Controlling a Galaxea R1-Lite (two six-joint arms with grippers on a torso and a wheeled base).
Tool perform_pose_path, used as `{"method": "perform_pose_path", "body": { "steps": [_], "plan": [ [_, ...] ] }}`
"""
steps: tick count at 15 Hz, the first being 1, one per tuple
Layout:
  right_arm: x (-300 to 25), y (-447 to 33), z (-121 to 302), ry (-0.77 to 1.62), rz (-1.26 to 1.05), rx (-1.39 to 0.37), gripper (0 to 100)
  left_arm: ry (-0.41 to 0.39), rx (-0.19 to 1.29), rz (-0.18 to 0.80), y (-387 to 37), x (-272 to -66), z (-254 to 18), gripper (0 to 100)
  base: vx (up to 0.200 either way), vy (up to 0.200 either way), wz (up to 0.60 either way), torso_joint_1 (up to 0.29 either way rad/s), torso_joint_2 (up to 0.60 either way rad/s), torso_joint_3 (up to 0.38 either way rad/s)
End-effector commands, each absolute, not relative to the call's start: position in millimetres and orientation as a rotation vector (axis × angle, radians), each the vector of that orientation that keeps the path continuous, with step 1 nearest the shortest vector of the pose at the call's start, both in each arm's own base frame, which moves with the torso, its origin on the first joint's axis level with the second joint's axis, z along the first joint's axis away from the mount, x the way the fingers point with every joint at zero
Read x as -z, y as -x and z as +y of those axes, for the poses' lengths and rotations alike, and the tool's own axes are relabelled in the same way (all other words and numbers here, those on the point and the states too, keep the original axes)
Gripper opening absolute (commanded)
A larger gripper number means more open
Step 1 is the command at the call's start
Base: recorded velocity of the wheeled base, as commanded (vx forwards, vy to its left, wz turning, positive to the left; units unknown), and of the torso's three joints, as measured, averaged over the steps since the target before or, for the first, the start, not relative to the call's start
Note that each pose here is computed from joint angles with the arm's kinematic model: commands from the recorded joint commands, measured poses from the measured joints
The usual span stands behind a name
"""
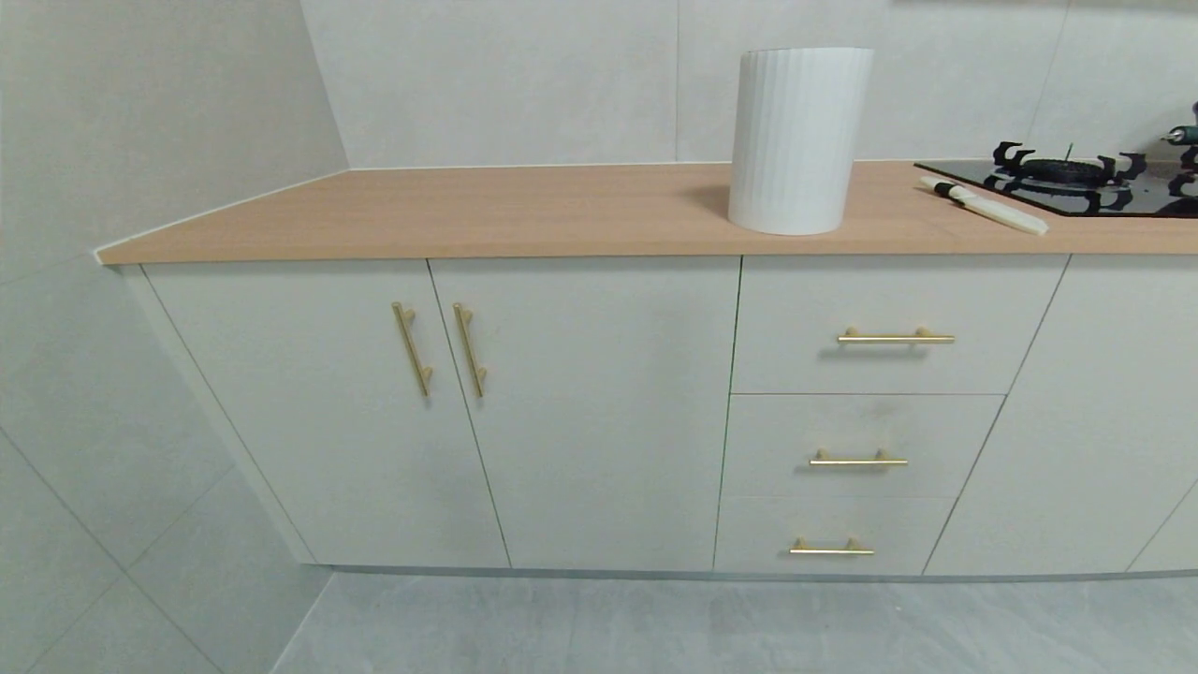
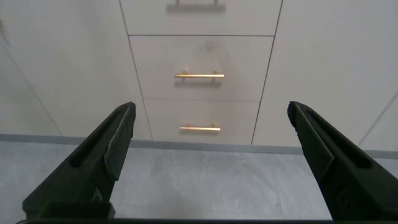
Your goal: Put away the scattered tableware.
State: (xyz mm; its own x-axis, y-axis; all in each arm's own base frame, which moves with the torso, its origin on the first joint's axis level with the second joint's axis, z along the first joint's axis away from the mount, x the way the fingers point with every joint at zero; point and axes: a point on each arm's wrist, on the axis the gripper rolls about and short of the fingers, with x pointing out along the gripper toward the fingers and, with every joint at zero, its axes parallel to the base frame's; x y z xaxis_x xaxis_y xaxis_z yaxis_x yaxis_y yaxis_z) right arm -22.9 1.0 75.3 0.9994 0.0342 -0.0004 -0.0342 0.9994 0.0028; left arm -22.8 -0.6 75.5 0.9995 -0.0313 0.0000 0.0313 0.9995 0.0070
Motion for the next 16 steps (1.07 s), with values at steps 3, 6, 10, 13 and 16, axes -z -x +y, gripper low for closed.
{"method": "perform_pose_path", "body": {
  "steps": [3, 6, 10, 13, 16],
  "plan": [
    [-75.4, 22.7, 1.0, -0.003, 0.003, -0.034, 100, -0.006, 0.031, 0.001, 22.7, -75.5, -0.6, 100, 0.2, 0.0, 0.0, 0.002, 0.0, 0.002],
    [-75.4, 22.7, 1.0, -0.002, 0.003, -0.035, 100, -0.008, 0.031, 0.0, 22.7, -75.7, -0.6, 100, 0.2, 0.0, 0.0, 0.002, 0.0, 0.001],
    [-75.4, 22.7, 1.0, -0.003, 0.003, -0.034, 100, -0.008, 0.032, 0.0, 22.7, -75.7, -0.7, 100, 0.2, 0.0, 0.0, 0.004, 0.0, 0.004],
    [-75.4, 22.7, 1.0, -0.003, 0.003, -0.035, 100, -0.008, 0.032, 0.001, 22.7, -75.5, -0.7, 100, 0.2, 0.0, 0.0, 0.002, 0.0, 0.002],
    [-75.4, 22.7, 1.0, -0.003, 0.003, -0.034, 100, -0.006, 0.031, 0.0, 22.7, -75.7, -0.6, 100, 0.0, 0.0, 0.0, 0.0, 0.0, 0.0]
  ]
}}
